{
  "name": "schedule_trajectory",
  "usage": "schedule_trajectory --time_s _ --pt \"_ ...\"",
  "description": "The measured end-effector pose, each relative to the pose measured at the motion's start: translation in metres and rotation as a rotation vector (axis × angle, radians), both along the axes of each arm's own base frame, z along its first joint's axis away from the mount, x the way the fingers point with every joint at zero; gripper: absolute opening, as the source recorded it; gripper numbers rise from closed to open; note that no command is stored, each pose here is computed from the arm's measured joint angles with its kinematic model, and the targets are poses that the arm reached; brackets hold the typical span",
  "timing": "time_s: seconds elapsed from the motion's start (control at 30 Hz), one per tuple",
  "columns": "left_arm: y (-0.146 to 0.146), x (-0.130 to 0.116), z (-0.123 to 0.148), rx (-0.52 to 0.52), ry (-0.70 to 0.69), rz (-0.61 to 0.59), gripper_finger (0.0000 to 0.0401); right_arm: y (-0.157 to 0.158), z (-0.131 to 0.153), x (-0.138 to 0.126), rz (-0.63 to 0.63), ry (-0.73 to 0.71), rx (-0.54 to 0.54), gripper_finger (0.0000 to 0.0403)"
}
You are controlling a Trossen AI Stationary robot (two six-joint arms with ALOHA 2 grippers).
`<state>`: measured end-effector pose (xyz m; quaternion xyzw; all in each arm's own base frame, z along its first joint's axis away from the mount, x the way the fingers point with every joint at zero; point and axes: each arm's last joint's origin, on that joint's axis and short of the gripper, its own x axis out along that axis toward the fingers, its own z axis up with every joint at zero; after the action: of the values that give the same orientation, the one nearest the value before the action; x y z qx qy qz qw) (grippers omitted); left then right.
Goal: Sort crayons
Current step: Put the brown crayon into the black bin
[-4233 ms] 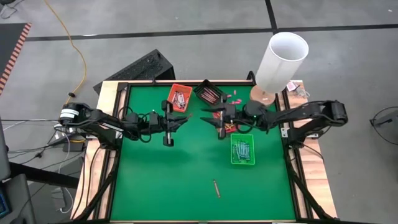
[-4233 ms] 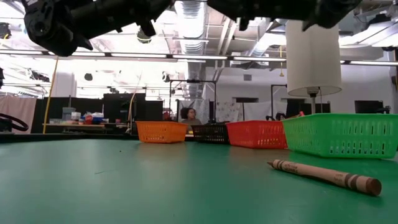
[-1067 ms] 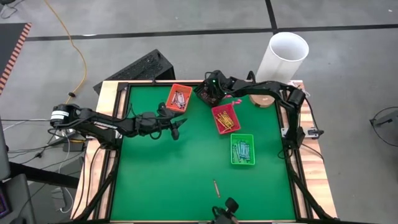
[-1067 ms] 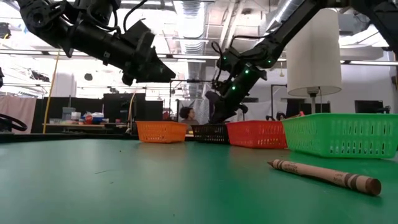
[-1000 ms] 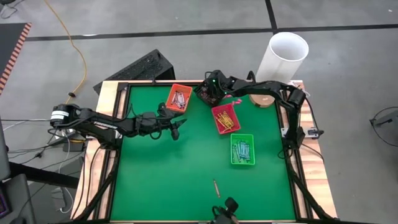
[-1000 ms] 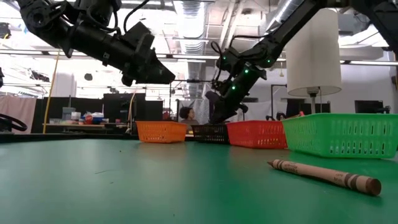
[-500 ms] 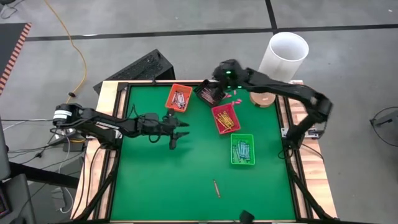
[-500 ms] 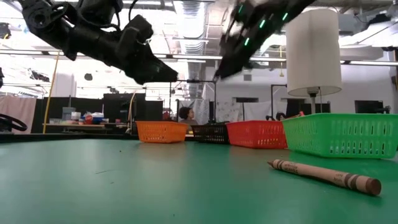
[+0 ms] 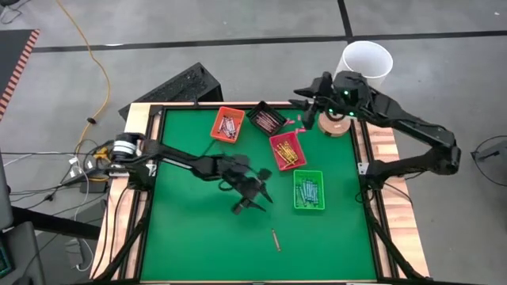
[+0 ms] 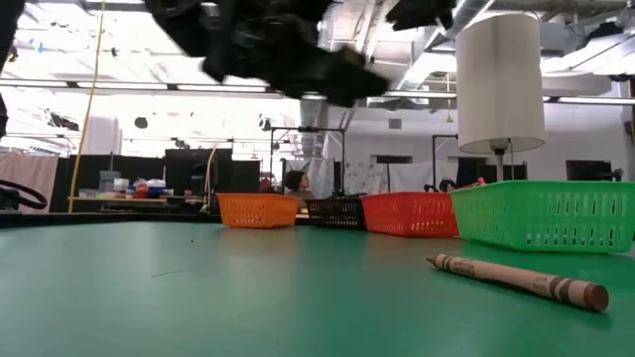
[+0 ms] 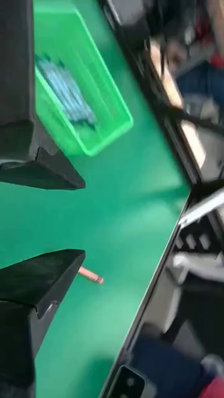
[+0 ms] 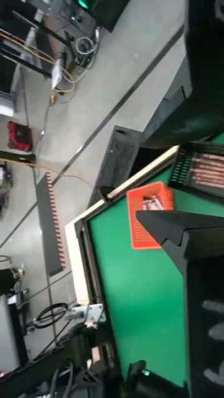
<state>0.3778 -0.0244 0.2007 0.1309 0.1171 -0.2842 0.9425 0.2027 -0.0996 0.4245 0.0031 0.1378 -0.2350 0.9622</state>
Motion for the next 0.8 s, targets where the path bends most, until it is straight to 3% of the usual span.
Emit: schedule_trajectory --time_s 0.17,0.33,0.5,0.6,0.8 --pt "-0.016 0.037 -0.002 0.048 0.039 -0.196 0.0155 0.004 -0.004 -0.005 -0.004 0.036 0.049 0.0166" --pt "-0.037 0.057 -0.02 0.083 0.081 -0.349 0.0155 0.004 -0.01 -0.003 0.001 0.084 0.076 0.0166" --pt "-0.053 0.072 -0.043 0.091 0.089 -0.415 0.0155 0.005 -0.011 -0.002 0.01 0.093 0.072 0.0166" --pt "-0.054 0.081 -0.058 0.04 0.132 -0.444 0.0155 0.005 -0.011 -0.003 0.012 0.095 0.073 0.0166" --pt "-0.051 0.09 -0.08 0.008 0.194 -0.428 0.0155 0.006 -0.011 -0.003 0.014 0.098 0.075 0.0166"
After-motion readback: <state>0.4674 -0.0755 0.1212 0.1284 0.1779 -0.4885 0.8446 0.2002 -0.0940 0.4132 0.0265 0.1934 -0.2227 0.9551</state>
